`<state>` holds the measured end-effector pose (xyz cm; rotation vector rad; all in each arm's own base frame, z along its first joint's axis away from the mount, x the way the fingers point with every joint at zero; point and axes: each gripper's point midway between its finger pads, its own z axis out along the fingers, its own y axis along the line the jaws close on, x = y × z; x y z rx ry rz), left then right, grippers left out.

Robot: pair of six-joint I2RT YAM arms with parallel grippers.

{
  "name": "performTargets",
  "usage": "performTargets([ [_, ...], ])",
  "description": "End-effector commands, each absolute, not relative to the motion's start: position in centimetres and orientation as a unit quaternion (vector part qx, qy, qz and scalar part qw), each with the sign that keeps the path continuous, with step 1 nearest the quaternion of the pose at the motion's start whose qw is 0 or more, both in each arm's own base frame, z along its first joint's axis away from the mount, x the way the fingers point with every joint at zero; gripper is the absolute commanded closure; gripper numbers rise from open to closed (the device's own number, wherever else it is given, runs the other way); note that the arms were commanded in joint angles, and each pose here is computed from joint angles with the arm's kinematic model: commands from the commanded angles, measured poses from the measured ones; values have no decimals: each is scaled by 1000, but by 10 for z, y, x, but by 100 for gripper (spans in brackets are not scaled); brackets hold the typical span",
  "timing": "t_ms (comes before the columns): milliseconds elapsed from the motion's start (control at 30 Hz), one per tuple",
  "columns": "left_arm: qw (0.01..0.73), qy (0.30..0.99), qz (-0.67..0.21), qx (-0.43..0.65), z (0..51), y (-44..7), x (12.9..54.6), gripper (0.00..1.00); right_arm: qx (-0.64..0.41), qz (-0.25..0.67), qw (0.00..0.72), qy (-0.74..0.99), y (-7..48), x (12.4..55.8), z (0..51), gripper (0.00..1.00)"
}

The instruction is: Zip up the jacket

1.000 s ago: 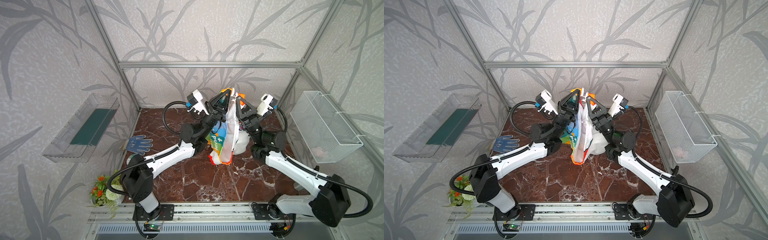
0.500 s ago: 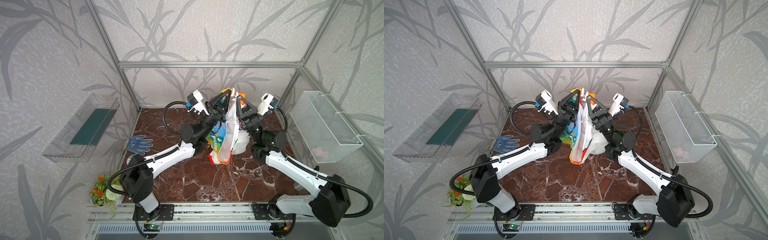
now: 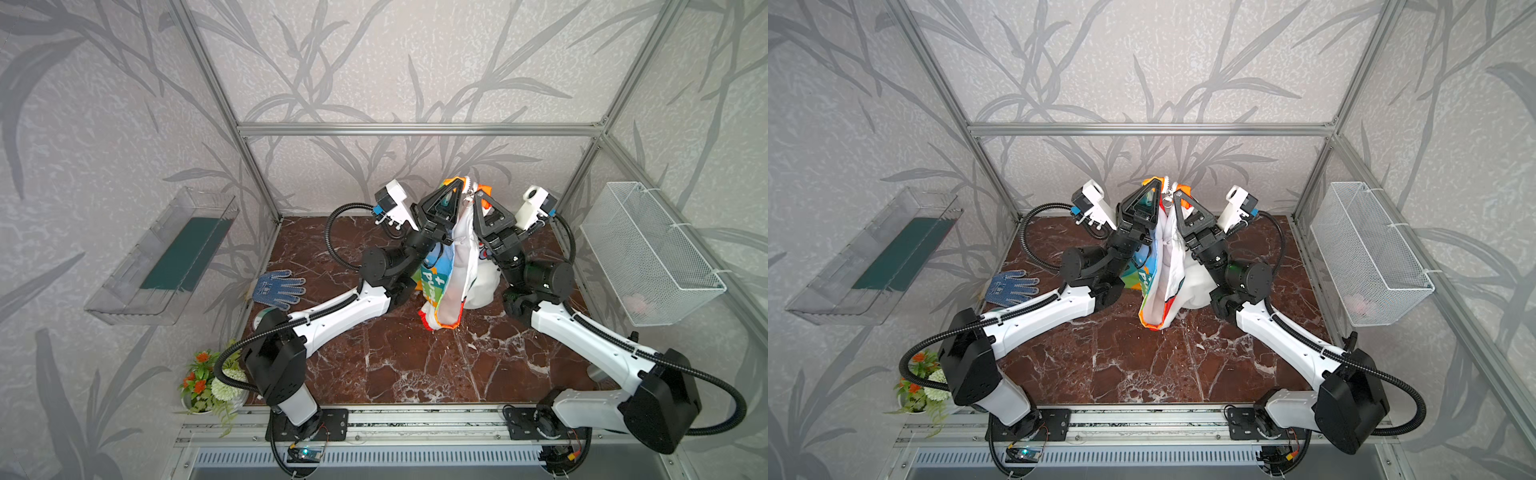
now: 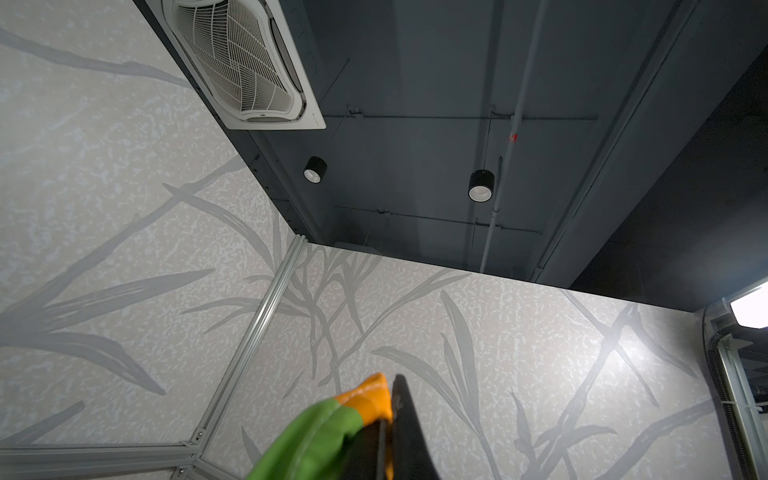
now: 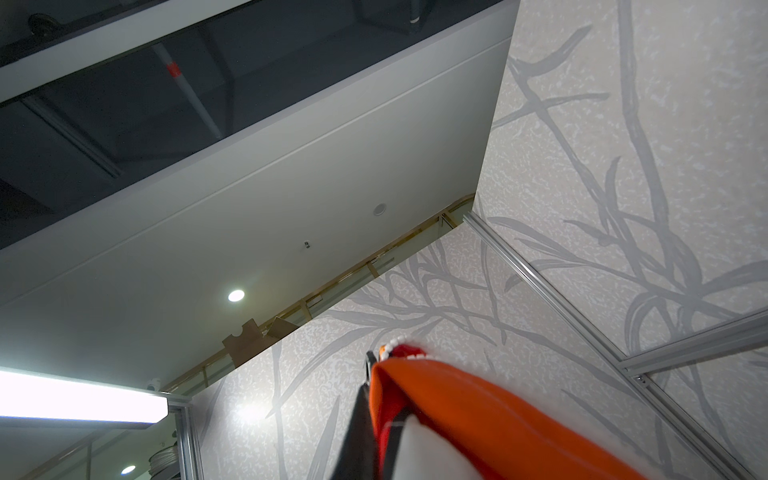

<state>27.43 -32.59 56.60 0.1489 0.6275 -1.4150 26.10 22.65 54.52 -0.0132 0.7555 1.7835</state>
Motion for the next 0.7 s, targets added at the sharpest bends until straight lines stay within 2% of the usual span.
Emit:
performTargets([
  [0, 725, 237, -643, 69, 588, -310, 254, 100, -19, 766, 576, 283, 217, 244, 561, 100],
  [667, 734, 220, -638, 73, 599, -306, 250, 100, -15, 766, 572, 292, 219, 247, 553, 100],
])
